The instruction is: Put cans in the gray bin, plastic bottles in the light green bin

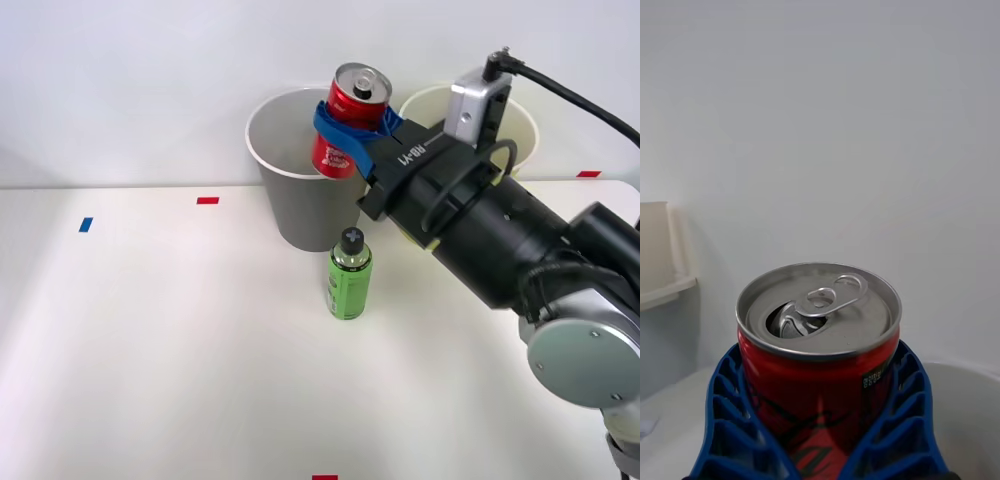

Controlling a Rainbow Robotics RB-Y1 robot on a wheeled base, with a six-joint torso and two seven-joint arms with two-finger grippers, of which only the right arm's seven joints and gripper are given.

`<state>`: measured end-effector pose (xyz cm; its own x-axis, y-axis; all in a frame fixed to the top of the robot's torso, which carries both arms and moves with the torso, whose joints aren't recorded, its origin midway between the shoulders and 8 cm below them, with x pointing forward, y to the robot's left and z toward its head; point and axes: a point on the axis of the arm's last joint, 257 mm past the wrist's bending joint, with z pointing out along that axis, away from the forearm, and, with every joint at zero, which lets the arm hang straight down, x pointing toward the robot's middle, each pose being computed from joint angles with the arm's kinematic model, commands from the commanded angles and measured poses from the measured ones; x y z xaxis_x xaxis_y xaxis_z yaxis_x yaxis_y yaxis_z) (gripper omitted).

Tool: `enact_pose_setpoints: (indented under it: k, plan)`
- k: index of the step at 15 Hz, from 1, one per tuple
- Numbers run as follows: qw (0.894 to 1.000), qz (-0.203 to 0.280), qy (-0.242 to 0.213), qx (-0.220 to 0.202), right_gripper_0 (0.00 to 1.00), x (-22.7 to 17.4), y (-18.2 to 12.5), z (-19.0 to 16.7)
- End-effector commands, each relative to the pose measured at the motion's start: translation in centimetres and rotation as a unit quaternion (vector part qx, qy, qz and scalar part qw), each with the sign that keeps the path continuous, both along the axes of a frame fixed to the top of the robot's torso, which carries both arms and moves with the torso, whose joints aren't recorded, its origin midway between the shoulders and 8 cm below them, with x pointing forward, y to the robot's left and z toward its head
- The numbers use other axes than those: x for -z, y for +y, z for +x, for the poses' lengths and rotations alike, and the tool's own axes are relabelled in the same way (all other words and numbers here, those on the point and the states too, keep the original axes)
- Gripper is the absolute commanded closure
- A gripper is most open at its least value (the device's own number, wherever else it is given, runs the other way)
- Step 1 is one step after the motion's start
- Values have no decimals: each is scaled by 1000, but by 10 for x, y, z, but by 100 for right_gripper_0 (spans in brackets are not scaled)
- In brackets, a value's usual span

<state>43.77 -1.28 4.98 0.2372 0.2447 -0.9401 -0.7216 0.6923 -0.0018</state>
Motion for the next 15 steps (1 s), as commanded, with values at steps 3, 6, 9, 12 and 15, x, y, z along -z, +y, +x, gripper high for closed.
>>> enact_pose_setpoints:
  k: [3, 6, 9, 12, 15]
  plan:
    - [1000, -8, -15, 11, 100, -15, 12, 38]
    - [1000, -19, -12, 19, 100, -15, 20, 66]
    - [999, -34, -4, 26, 100, -2, 37, 91]
    - [999, -24, -15, 43, 100, 0, 50, 116]
    - [997, -38, -20, 57, 100, 2, 58, 137]
